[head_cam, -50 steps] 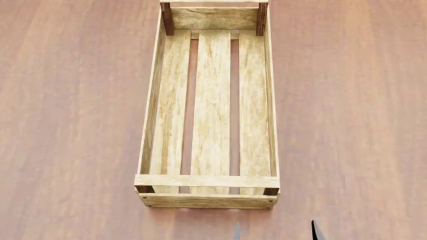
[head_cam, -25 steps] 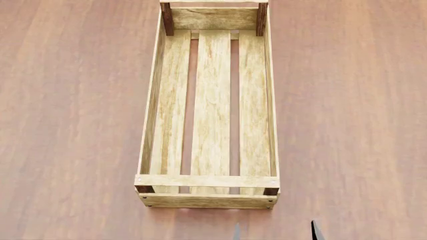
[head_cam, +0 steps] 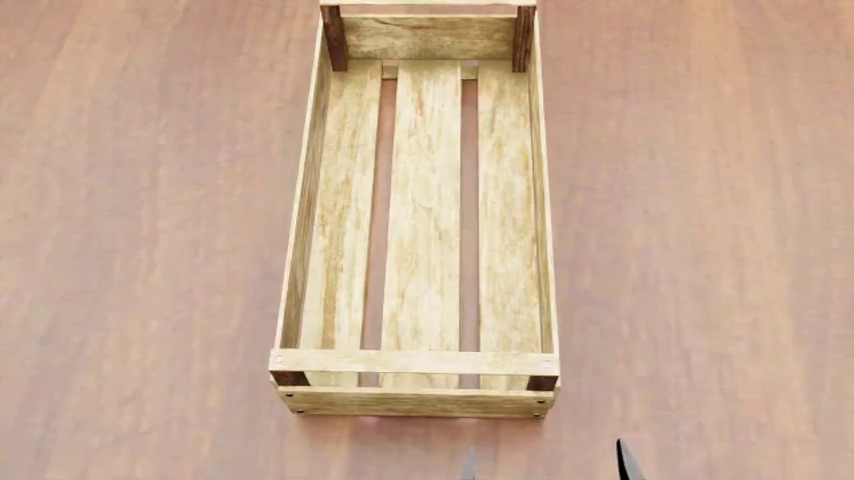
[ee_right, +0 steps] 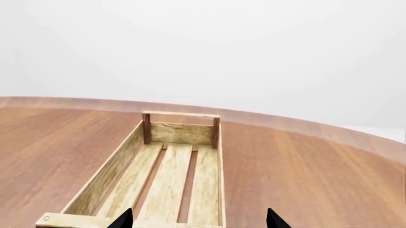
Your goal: Stack the right bowl on the left bowl and place them in the tray.
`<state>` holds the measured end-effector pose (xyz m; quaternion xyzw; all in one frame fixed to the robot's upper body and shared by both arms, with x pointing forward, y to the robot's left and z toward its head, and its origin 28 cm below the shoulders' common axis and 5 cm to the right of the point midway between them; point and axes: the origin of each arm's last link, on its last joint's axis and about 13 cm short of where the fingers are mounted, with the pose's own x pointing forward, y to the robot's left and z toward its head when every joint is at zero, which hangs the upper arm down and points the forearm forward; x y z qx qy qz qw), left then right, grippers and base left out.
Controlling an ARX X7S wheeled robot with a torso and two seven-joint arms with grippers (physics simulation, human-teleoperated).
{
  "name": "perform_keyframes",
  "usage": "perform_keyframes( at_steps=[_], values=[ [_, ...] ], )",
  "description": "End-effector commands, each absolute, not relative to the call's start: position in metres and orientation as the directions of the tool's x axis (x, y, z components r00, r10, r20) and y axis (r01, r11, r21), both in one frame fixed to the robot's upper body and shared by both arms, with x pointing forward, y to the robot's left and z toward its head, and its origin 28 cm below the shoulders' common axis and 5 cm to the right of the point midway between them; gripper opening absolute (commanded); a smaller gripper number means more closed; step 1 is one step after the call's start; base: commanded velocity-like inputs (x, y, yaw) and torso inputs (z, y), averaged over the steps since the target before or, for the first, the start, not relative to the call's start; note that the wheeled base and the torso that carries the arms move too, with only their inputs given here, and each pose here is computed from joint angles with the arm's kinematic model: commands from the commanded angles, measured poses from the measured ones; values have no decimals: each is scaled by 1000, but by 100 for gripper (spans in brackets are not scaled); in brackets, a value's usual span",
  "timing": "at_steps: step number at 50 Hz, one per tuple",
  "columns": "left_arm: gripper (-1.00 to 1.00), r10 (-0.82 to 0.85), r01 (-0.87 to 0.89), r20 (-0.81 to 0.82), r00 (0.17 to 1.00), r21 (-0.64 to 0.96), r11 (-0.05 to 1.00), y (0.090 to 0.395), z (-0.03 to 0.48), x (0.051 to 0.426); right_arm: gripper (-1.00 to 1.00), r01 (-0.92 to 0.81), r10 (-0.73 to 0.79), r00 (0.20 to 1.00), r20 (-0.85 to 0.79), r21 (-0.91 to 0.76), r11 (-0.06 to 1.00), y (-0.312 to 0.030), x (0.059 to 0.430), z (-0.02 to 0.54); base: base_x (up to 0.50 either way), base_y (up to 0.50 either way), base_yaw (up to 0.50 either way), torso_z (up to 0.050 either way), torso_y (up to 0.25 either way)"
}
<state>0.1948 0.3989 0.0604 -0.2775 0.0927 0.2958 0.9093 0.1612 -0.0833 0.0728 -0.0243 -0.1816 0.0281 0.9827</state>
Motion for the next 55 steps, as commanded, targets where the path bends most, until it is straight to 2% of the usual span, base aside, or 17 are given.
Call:
perform_keyframes(
  at_steps=[1,12,25,31,43,55],
  values=[
    [-100,408,-433,-146,901,-326,841,370,104,205,100,-38,61,927,369,-69,997,-84,164,74,0,0,0,0,0],
    [-100,259,-263,-45,965,-214,941,330,156,225,100,-36,58,930,363,-66,997,-85,164,71,0,0,0,0,0],
    [-100,125,-110,94,988,-157,982,291,226,239,100,-39,59,931,361,-60,997,-85,164,71,0,0,0,0,0],
    [-100,70,-50,164,984,-124,991,267,254,250,100,-36,53,931,361,-55,998,-87,164,72,0,0,0,0,2],
    [-100,-20,41,257,966,-78,996,239,294,245,100,-37,53,931,362,-52,998,-87,165,72,0,0,0,0,1],
    [-100,-162,186,286,945,-59,981,204,312,249,100,-42,55,930,363,-44,998,-87,162,73,0,0,0,0,1]
  ],
)
